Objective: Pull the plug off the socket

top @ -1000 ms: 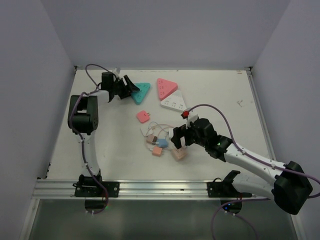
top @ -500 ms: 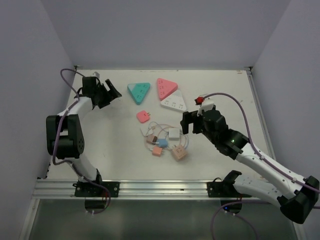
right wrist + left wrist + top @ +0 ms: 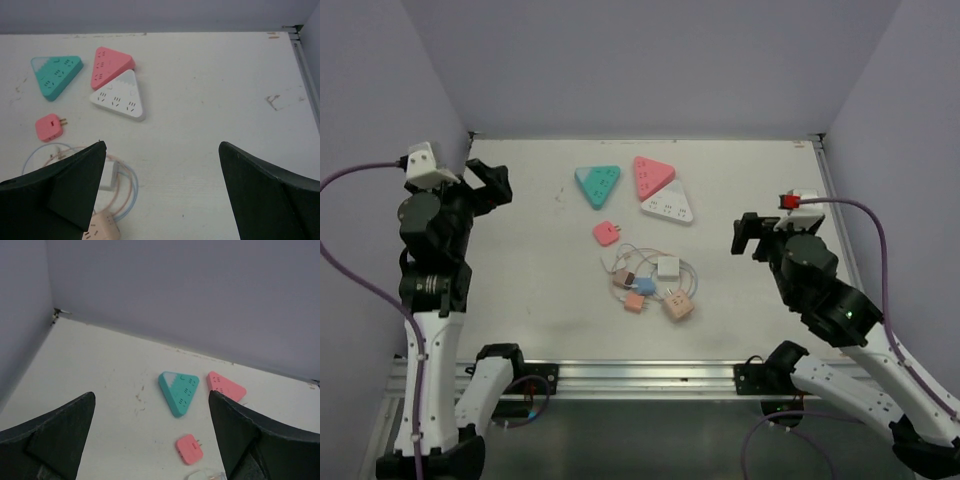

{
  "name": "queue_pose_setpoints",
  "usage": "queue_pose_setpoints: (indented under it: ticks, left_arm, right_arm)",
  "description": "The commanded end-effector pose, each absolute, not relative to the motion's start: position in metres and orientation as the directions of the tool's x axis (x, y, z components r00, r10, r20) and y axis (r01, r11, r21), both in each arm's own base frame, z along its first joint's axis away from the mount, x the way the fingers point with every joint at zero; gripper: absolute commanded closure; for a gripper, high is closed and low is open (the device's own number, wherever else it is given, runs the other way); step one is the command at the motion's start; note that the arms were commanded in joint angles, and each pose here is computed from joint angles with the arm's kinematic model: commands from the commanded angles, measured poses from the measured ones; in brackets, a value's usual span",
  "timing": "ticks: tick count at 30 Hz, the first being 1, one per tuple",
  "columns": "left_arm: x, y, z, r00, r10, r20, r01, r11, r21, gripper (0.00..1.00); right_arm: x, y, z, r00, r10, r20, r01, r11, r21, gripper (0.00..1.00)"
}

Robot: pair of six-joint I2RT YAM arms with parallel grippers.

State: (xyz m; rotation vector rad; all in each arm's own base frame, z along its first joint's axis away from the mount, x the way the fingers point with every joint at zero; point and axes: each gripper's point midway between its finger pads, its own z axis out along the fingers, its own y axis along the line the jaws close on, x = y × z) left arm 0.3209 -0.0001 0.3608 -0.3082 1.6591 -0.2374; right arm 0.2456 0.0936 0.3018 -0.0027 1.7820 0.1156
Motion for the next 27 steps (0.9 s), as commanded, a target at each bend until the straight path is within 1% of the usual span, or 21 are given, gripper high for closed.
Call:
queue_pose_setpoints:
  ticks: [1,5,7,8,9,10,12,13,14,15,16,18,21,27]
  left_arm:
    - [0.284,0.028,0.350,-0.064,-0.263,-0.963,-0.207,0.947,-0.245,0.01]
    - [0.262,0.033,0.352,-0.031,-0.250,-0.968,-0.252,0.939,-0.235,0.01]
    - [0.248,0.028,0.360,0.011,-0.240,-0.971,-0.231,0.944,-0.236,0.00]
    - [0.245,0.029,0.355,0.011,-0.236,-0.972,-0.237,0.944,-0.232,0.00]
    - [0.236,0.031,0.359,0.045,-0.236,-0.971,-0.242,0.940,-0.240,0.00]
    - [0.235,0.032,0.346,0.034,-0.235,-0.972,-0.254,0.938,-0.235,0.00]
    - [0.225,0.035,0.345,0.094,-0.238,-0.967,-0.259,0.932,-0.254,0.00]
    - [0.226,0.034,0.328,0.078,-0.239,-0.968,-0.265,0.931,-0.252,0.00]
    - [0.220,0.033,0.328,0.109,-0.245,-0.963,-0.250,0.931,-0.266,0.01]
    - [0.218,0.034,0.326,0.128,-0.255,-0.958,-0.249,0.927,-0.280,0.00]
    - [0.218,0.034,0.312,0.116,-0.258,-0.959,-0.256,0.925,-0.280,0.00]
    - [0.213,0.038,0.309,0.147,-0.269,-0.952,-0.269,0.915,-0.301,0.00]
    - [0.213,0.042,0.307,0.152,-0.269,-0.951,-0.291,0.908,-0.303,0.01]
    - [0.224,0.036,0.297,0.110,-0.273,-0.956,-0.276,0.915,-0.294,0.00]
  right_arm:
    - [0.236,0.059,0.321,-0.134,0.057,-0.989,0.041,0.998,0.052,0.01]
    - [0.219,0.038,0.327,-0.065,0.105,-0.992,0.057,0.993,0.102,0.01]
    - [0.217,0.035,0.316,-0.047,0.114,-0.992,0.065,0.992,0.110,0.01]
    - [0.212,0.028,0.318,-0.020,0.143,-0.990,0.073,0.987,0.141,0.01]
    - [0.212,0.028,0.310,-0.021,0.159,-0.987,0.078,0.985,0.157,0.01]
    - [0.210,0.028,0.309,-0.013,0.173,-0.985,0.076,0.982,0.172,0.01]
    - [0.208,0.026,0.311,0.012,0.193,-0.981,0.063,0.979,0.194,0.01]
    - [0.208,0.026,0.312,0.017,0.193,-0.981,0.062,0.979,0.193,0.01]
    - [0.208,0.025,0.312,0.020,0.192,-0.981,0.071,0.979,0.193,0.01]
    - [0.209,0.023,0.309,0.012,0.180,-0.984,0.089,0.980,0.180,0.01]
    - [0.210,0.023,0.308,0.004,0.170,-0.985,0.096,0.981,0.170,0.01]
    - [0.212,0.025,0.307,-0.021,0.138,-0.990,0.095,0.986,0.135,0.01]
    - [0.215,0.030,0.305,-0.034,0.118,-0.992,0.084,0.990,0.115,0.01]
    - [0.219,0.039,0.304,-0.046,0.104,-0.994,0.044,0.994,0.102,0.01]
